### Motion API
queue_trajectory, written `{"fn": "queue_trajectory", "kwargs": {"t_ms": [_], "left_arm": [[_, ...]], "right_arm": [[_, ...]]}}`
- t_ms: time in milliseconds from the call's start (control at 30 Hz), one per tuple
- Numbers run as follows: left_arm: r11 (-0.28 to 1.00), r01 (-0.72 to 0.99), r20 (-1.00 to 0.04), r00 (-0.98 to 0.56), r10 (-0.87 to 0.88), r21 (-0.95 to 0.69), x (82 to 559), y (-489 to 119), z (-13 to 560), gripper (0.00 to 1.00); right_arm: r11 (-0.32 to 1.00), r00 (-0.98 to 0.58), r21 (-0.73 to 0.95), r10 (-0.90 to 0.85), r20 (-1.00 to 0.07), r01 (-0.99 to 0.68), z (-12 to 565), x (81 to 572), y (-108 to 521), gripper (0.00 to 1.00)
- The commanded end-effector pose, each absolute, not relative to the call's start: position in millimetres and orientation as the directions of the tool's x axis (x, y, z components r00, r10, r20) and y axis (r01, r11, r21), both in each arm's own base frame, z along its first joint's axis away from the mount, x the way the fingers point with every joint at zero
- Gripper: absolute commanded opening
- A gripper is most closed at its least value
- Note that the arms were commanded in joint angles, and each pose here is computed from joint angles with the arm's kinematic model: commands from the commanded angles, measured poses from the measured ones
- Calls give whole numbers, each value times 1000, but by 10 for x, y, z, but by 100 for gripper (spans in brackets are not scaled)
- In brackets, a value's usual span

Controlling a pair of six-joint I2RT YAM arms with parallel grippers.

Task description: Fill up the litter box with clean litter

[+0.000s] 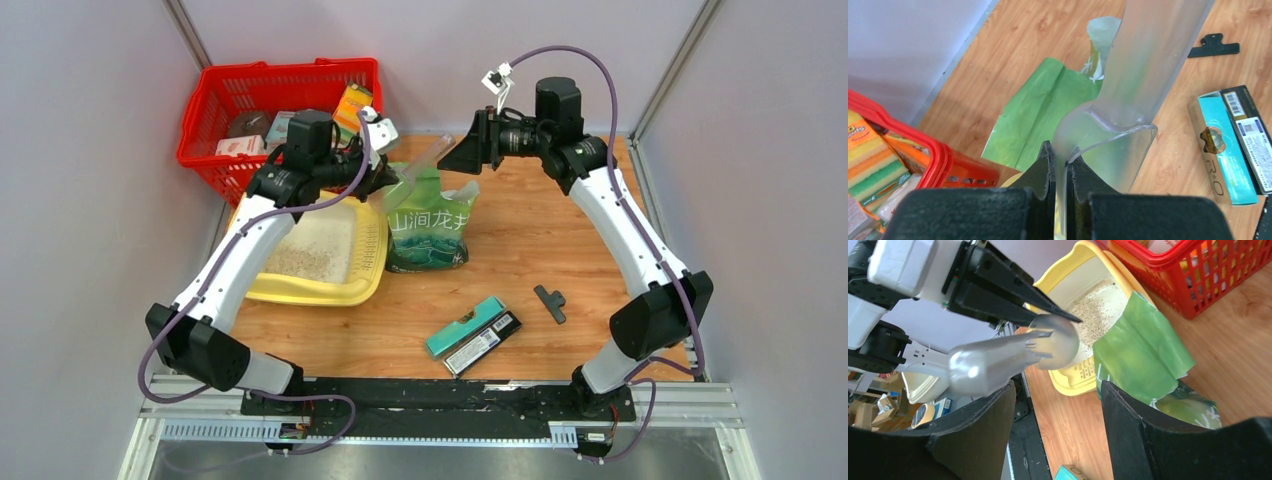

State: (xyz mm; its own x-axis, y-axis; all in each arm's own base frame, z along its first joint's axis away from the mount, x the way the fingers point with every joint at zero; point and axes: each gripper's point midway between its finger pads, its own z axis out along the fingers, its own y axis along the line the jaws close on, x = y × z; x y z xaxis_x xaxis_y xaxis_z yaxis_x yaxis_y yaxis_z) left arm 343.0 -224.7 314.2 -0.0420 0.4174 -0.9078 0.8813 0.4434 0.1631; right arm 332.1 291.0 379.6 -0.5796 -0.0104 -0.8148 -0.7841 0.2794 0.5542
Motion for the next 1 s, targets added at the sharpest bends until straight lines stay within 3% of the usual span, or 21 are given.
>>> {"fn": "queue_trajectory", "kwargs": {"t_ms": [0, 333, 667, 967], "left_arm": [[361, 914, -924, 34, 380, 183, 3304, -2442, 3426, 0], [410, 909, -927, -91, 364, 72, 3434, -2584, 3363, 0], [430, 902, -928, -135, 348, 30, 3468, -2612, 3356, 0], [434, 900, -930, -139, 341, 25, 3464, -2634, 3367, 0]], "right_arm": [[285, -539, 524, 33, -842, -802, 4021, 3333, 2915, 66], [232, -494, 482, 9, -870, -845, 4097, 3256, 3080, 62], [292, -476, 466, 42, -878, -835, 4106, 3337, 2985, 64], [350, -491, 486, 80, -867, -801, 4082, 3542, 3078, 56]]}}
